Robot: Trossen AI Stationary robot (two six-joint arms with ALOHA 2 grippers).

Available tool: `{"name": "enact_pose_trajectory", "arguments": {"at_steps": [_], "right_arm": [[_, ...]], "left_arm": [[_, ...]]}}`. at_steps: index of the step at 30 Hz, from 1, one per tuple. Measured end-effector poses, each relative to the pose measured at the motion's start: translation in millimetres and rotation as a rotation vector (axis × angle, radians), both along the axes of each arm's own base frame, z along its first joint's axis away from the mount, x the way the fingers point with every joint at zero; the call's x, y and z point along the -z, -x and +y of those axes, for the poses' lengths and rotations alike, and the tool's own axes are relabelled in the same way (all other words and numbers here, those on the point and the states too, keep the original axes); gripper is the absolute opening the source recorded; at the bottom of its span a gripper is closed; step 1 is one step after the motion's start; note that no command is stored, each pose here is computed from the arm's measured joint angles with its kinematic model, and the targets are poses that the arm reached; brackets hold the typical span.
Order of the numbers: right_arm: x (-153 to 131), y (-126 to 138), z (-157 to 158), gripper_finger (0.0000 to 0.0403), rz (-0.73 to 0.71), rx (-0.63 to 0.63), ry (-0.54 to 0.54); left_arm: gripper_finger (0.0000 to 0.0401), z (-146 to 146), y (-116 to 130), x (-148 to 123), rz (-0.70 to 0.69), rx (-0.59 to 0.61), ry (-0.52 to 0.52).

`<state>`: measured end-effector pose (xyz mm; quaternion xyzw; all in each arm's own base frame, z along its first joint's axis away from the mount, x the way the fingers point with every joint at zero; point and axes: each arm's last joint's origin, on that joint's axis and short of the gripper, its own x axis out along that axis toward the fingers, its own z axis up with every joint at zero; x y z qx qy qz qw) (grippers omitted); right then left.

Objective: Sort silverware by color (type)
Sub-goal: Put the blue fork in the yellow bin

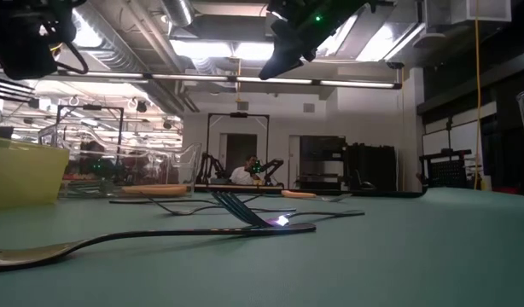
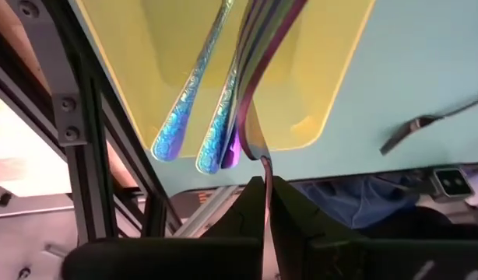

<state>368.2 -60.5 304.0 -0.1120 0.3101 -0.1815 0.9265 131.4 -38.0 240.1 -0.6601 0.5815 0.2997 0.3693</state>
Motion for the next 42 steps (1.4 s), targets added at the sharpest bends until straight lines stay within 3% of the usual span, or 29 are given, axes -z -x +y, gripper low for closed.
{"name": "enact_pose_trajectory", "arguments": {"at_steps": [15,23,42], "right_arm": [[0,0,0,0.0062,-0.001,0.0,0.0],[0,0,0,0.0062,-0.001,0.0,-0.001],[0,0,0,0.0062,-0.002,-0.001,-0.001]], "left_arm": [[0.0006,-7,-20,21,0.146,0.05,-0.026],[0.0007,-10,-31,35,0.208,0.135,0.025],[0.0008,10,-50,60,0.208,0.235,0.037]]}}
